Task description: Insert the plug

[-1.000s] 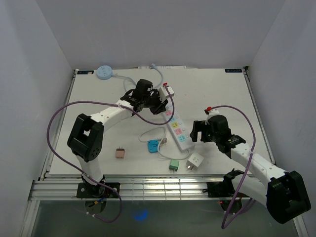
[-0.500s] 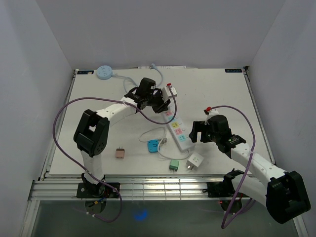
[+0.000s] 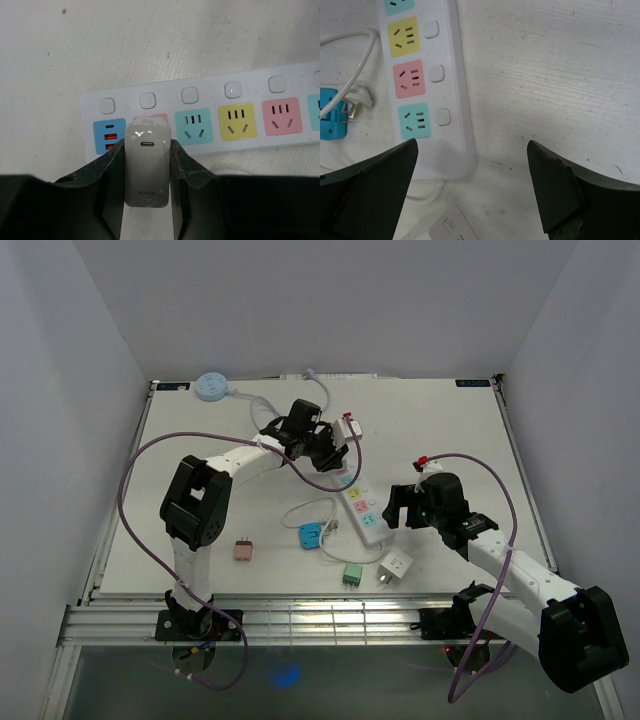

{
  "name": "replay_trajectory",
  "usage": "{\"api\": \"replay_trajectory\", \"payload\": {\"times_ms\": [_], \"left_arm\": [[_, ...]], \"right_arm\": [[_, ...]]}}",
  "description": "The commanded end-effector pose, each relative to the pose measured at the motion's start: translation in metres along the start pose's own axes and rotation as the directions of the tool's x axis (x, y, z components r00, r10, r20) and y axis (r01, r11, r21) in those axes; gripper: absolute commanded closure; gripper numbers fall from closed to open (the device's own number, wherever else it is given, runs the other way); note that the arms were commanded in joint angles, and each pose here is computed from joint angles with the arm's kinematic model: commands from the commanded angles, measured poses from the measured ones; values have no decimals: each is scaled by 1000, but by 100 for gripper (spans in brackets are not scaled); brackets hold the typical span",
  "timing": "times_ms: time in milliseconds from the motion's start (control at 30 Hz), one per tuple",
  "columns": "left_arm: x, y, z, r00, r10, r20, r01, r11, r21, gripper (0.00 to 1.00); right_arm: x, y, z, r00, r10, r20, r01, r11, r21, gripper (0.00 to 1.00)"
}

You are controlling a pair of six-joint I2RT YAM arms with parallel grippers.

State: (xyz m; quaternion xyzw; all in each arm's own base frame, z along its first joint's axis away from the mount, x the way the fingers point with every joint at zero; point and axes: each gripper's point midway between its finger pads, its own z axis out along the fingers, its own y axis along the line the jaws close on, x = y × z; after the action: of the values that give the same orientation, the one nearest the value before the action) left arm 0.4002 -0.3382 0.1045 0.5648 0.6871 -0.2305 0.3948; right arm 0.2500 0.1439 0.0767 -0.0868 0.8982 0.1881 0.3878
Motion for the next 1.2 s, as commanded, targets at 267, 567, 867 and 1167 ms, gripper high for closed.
{"api": "replay_trajectory", "payload": {"times_ms": [267,567,867,1167], "left_arm": [[-28,4,-1,997,45,57,-46,999,12,100],[-21,5,6,998,42,44,-43,999,17,100],[-17,5,10,999,40,33,-41,999,24,100],[-4,2,16,997,-6,-75,13,995,96,100]], "right_arm": [[-6,2,2,1000,-6,26,6,1000,-22,5],[-6,3,2,1000,-5,26,6,1000,-25,5],[-5,3,3,1000,-5,21,6,1000,-29,5],[-4,3,4,1000,-6,12,6,999,-34,5]]}}
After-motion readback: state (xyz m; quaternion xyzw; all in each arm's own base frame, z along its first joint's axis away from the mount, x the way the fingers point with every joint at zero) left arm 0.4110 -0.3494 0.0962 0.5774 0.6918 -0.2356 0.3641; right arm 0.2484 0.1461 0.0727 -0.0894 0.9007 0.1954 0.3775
